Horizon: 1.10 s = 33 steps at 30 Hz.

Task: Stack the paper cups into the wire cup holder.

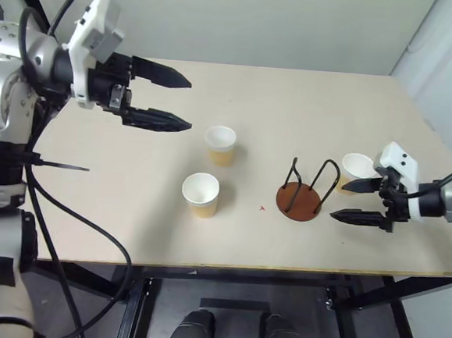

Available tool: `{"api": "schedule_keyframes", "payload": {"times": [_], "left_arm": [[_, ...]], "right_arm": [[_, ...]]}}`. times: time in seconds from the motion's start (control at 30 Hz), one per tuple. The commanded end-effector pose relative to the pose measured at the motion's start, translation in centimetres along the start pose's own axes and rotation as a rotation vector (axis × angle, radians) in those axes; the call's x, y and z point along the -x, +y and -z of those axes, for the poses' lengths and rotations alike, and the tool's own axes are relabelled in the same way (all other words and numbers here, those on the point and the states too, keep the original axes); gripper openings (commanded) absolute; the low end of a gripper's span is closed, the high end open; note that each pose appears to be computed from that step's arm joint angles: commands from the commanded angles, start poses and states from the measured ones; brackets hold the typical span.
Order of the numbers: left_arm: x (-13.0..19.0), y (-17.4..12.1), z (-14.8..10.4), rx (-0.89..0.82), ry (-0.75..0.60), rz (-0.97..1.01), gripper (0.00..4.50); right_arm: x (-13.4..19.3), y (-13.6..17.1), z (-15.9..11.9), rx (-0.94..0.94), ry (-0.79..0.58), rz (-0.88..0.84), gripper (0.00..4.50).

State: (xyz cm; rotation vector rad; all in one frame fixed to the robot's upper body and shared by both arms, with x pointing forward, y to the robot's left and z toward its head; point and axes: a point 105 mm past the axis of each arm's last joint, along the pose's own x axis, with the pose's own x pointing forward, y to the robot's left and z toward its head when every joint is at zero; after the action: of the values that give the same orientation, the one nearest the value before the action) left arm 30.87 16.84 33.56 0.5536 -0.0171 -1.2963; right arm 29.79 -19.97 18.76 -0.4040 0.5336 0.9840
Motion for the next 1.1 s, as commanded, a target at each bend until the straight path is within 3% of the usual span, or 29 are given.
{"api": "schedule_keyframes", "payload": {"times": [0.03,0.33,0.43,0.8,1.1], "left_arm": [[1.1,-0.1,-1.9,-0.062,-0.020,-0.036,4.22],[1.5,-0.1,-2.2,-0.073,0.006,-0.059,4.22],[1.7,-0.1,-2.2,-0.073,0.009,-0.066,4.22],[1.3,-1.0,-1.8,-0.044,0.003,-0.037,4.22],[1.0,-2.2,-1.3,-0.020,0.004,-0.020,4.22]], "right_arm": [[-0.5,-0.4,-0.6,0.028,-0.019,0.026,4.47],[-3.6,-1.9,-1.0,-0.017,-0.052,0.055,4.47],[-3.8,-2.2,-1.3,-0.018,-0.062,0.070,3.88],[-3.9,-1.5,-3.8,-0.006,-0.140,0.060,0.01],[-4.7,-1.0,-5.4,0.002,-0.182,0.059,0.01]]}}
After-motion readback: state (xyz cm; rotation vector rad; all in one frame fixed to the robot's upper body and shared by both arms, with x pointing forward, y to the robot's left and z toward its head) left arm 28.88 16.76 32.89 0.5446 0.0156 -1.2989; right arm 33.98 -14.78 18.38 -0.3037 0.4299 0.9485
